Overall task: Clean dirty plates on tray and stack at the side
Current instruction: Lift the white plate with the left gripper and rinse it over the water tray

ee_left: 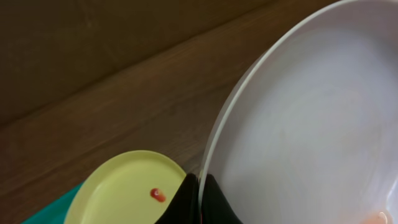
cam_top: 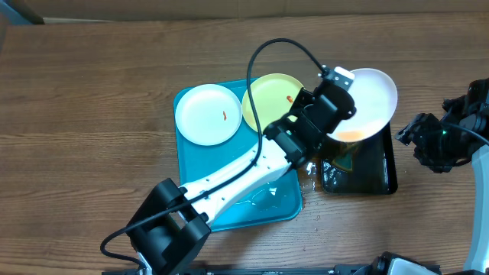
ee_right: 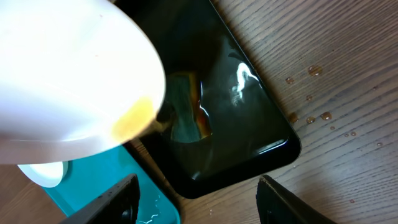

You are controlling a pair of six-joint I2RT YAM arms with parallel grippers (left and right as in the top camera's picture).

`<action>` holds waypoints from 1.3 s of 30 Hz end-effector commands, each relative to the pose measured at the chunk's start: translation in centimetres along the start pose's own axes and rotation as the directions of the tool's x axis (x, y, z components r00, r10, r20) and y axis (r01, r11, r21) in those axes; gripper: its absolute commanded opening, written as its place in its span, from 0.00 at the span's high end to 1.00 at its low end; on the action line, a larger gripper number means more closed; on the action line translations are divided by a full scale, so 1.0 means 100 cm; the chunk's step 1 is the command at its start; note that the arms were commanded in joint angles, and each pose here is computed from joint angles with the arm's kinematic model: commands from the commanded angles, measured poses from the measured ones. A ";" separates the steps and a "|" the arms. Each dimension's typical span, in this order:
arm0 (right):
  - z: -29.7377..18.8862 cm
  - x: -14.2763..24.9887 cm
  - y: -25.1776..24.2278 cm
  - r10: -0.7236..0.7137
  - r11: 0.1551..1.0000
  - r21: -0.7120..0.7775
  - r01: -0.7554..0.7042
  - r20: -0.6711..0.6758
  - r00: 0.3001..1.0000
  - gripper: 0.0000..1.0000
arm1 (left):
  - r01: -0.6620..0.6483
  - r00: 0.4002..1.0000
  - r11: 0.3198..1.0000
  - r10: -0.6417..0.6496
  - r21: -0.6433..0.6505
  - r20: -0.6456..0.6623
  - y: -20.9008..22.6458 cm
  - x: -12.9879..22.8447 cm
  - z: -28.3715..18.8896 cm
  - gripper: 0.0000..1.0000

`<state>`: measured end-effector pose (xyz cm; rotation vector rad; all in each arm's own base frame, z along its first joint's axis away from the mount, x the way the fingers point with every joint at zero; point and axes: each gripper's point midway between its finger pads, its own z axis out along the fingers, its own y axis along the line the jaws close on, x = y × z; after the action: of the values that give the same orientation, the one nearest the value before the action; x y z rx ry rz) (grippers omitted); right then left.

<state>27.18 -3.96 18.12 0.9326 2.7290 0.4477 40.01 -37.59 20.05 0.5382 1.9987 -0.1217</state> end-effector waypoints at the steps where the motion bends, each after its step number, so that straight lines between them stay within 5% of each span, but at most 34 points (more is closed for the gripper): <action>1: -0.003 -0.003 0.002 -0.009 1.000 -0.013 0.009 0.013 1.000 0.38 | -0.166 0.981 0.968 0.182 -0.188 0.071 0.021 -0.029 -0.016 0.96; 5: -0.003 -0.003 0.003 -0.009 1.000 -0.014 0.009 0.016 1.000 0.38 | -0.297 0.933 0.915 0.339 -0.275 0.118 0.011 -0.052 -0.031 0.96; 16: -0.003 -0.004 0.003 -0.009 1.000 -0.015 0.009 0.017 1.000 0.38 | -0.443 0.849 0.819 0.514 -0.365 0.123 -0.008 -0.070 -0.054 0.96; 27: -0.003 -0.004 0.003 -0.009 1.000 -0.014 0.009 0.016 1.000 0.37 | -0.477 0.817 0.775 0.565 -0.415 0.117 -0.011 -0.079 -0.065 0.96; 36: -0.003 -0.004 0.003 -0.009 1.000 -0.014 0.009 0.016 1.000 0.37 | -0.477 0.812 0.774 0.569 -0.416 0.128 -0.015 -0.081 -0.067 0.96; 39: -0.003 -0.003 0.002 -0.008 1.000 -0.014 0.008 0.014 1.000 0.37 | -0.302 0.917 0.834 0.386 -0.461 0.097 0.014 -0.062 -0.062 0.96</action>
<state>27.37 -4.03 18.17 0.9241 2.7223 0.4466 37.23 -39.27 28.48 0.7848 1.5342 0.5163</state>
